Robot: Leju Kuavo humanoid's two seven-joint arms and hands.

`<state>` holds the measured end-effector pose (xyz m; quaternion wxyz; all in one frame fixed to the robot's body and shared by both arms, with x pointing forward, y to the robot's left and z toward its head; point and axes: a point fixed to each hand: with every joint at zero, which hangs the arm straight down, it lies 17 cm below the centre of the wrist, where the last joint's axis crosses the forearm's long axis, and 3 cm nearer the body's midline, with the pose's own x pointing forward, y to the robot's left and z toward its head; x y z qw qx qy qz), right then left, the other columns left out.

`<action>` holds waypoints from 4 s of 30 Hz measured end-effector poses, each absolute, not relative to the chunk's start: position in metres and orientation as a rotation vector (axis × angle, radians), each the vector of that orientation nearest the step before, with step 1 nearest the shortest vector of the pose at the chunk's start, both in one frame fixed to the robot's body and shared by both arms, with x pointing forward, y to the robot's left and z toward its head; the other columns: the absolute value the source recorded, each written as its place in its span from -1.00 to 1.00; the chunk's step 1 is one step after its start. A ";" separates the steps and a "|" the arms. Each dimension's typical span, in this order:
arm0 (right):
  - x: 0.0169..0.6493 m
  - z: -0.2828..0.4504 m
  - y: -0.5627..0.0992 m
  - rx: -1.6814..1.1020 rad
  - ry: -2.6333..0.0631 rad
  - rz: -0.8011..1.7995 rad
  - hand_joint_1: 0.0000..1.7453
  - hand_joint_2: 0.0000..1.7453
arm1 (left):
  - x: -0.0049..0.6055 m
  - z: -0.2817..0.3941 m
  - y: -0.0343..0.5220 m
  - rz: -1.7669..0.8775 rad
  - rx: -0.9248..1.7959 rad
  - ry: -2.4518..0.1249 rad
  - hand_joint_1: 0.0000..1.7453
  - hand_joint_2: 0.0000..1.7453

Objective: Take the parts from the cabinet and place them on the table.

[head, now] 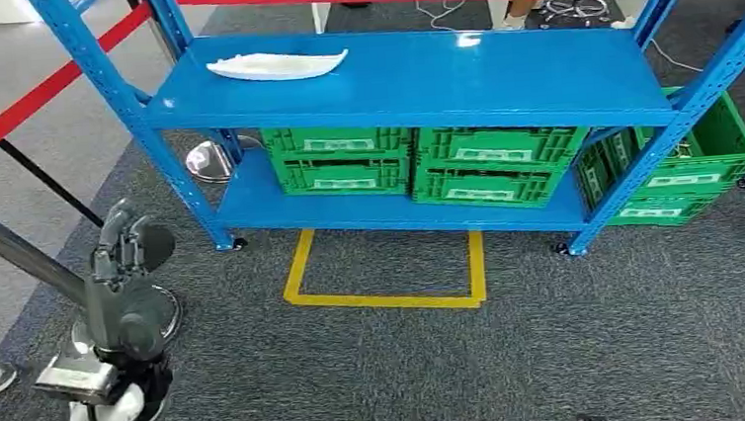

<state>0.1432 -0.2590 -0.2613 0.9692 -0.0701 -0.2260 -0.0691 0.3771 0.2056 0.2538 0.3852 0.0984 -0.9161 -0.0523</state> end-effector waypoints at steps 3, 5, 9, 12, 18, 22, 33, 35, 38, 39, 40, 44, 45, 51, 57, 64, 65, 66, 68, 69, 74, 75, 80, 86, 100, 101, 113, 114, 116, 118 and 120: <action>0.153 -0.259 -0.265 -0.152 -0.480 -0.139 -1.00 1.00 | 0.372 0.259 0.208 -0.130 0.265 -2.351 -1.00 -1.00; 0.156 -0.258 -0.268 -0.155 -0.486 -0.138 -1.00 1.00 | 0.370 0.261 0.209 -0.128 0.265 -2.357 -1.00 -1.00; 0.154 -0.259 -0.274 -0.171 -0.466 -0.163 -1.00 1.00 | 0.369 0.262 0.211 -0.108 0.253 -2.359 -1.00 -1.00; 0.139 -0.264 -0.273 -0.168 -0.412 -0.170 -1.00 1.00 | 0.368 0.262 0.214 -0.101 0.266 -2.364 -1.00 -1.00; 0.098 -0.275 -0.266 -0.158 -0.268 -0.188 -1.00 1.00 | 0.366 0.256 0.229 -0.060 0.297 -2.345 -1.00 -1.00; 0.092 -0.276 -0.259 -0.150 -0.258 -0.181 -1.00 1.00 | 0.363 0.250 0.235 -0.048 0.309 -2.325 -1.00 -1.00; 0.104 -0.273 -0.259 -0.146 -0.323 -0.175 -1.00 1.00 | 0.359 0.242 0.237 -0.048 0.310 -2.304 -1.00 -1.00; 0.104 -0.273 -0.259 -0.146 -0.323 -0.175 -1.00 1.00 | 0.359 0.241 0.238 -0.048 0.311 -2.303 -1.00 -1.00; 0.104 -0.273 -0.259 -0.146 -0.323 -0.174 -1.00 1.00 | 0.359 0.240 0.238 -0.049 0.311 -2.301 -1.00 -1.00; 0.104 -0.273 -0.259 -0.146 -0.323 -0.175 -1.00 1.00 | 0.358 0.240 0.238 -0.049 0.311 -2.300 -1.00 -1.00; 0.104 -0.273 -0.259 -0.146 -0.323 -0.174 -1.00 1.00 | 0.358 0.240 0.238 -0.049 0.311 -2.300 -1.00 -1.00; 0.104 -0.273 -0.259 -0.146 -0.323 -0.174 -1.00 1.00 | 0.358 0.240 0.238 -0.049 0.311 -2.300 -1.00 -1.00; 0.104 -0.273 -0.259 -0.146 -0.323 -0.174 -1.00 1.00 | 0.358 0.240 0.238 -0.049 0.311 -2.300 -1.00 -1.00; 0.106 -0.272 -0.260 -0.147 -0.335 -0.170 -1.00 1.00 | 0.358 0.239 0.238 -0.040 0.304 -2.296 -1.00 -1.00; 0.101 -0.274 -0.260 -0.151 -0.304 -0.162 -1.00 1.00 | 0.356 0.238 0.244 -0.019 0.313 -2.295 -1.00 -1.00; 0.098 -0.275 -0.260 -0.152 -0.291 -0.156 -1.00 1.00 | 0.354 0.233 0.246 -0.007 0.314 -2.281 -1.00 -1.00; 0.098 -0.274 -0.260 -0.151 -0.292 -0.156 -1.00 1.00 | 0.354 0.233 0.247 -0.007 0.313 -2.280 -1.00 -1.00; 0.098 -0.274 -0.259 -0.150 -0.292 -0.156 -1.00 1.00 | 0.354 0.232 0.248 -0.006 0.316 -2.278 -1.00 -1.00; 0.098 -0.275 -0.259 -0.150 -0.291 -0.156 -1.00 1.00 | 0.354 0.232 0.248 -0.005 0.317 -2.277 -1.00 -1.00; 0.098 -0.275 -0.259 -0.150 -0.291 -0.156 -1.00 1.00 | 0.354 0.232 0.248 -0.005 0.318 -2.277 -1.00 -1.00; 0.099 -0.274 -0.261 -0.153 -0.295 -0.154 -1.00 1.00 | 0.354 0.231 0.247 0.003 0.312 -2.274 -1.00 -1.00; 0.100 -0.274 -0.261 -0.152 -0.296 -0.154 -1.00 1.00 | 0.353 0.230 0.247 0.005 0.312 -2.271 -1.00 -1.00; 0.097 -0.275 -0.262 -0.155 -0.293 -0.152 -1.00 1.00 | 0.352 0.228 0.246 0.011 0.310 -2.264 -1.00 -1.00; 0.099 -0.275 -0.265 -0.158 -0.295 -0.152 -1.00 1.00 | 0.352 0.228 0.247 0.012 0.310 -2.262 -1.00 -1.00; 0.099 -0.275 -0.267 -0.162 -0.296 -0.148 -1.00 1.00 | 0.351 0.227 0.247 0.015 0.310 -2.259 -1.00 -1.00; 0.097 -0.275 -0.267 -0.163 -0.294 -0.147 -1.00 1.00 | 0.351 0.227 0.246 0.016 0.308 -2.259 -1.00 -1.00; 0.082 -0.277 -0.266 -0.162 -0.272 -0.141 -1.00 1.00 | 0.348 0.222 0.246 0.021 0.305 -2.243 -1.00 -1.00; 0.081 -0.277 -0.266 -0.161 -0.270 -0.141 -1.00 1.00 | 0.347 0.220 0.246 0.021 0.305 -2.238 -1.00 -1.00; 0.087 -0.277 -0.266 -0.160 -0.279 -0.140 -1.00 1.00 | 0.347 0.223 0.246 0.025 0.307 -2.246 -1.00 -1.00; 0.094 -0.275 -0.266 -0.160 -0.289 -0.140 -1.00 1.00 | 0.348 0.227 0.246 0.028 0.309 -2.257 -1.00 -1.00; 0.094 -0.275 -0.268 -0.164 -0.290 -0.140 -1.00 1.00 | 0.347 0.226 0.245 0.028 0.308 -2.253 -1.00 -1.00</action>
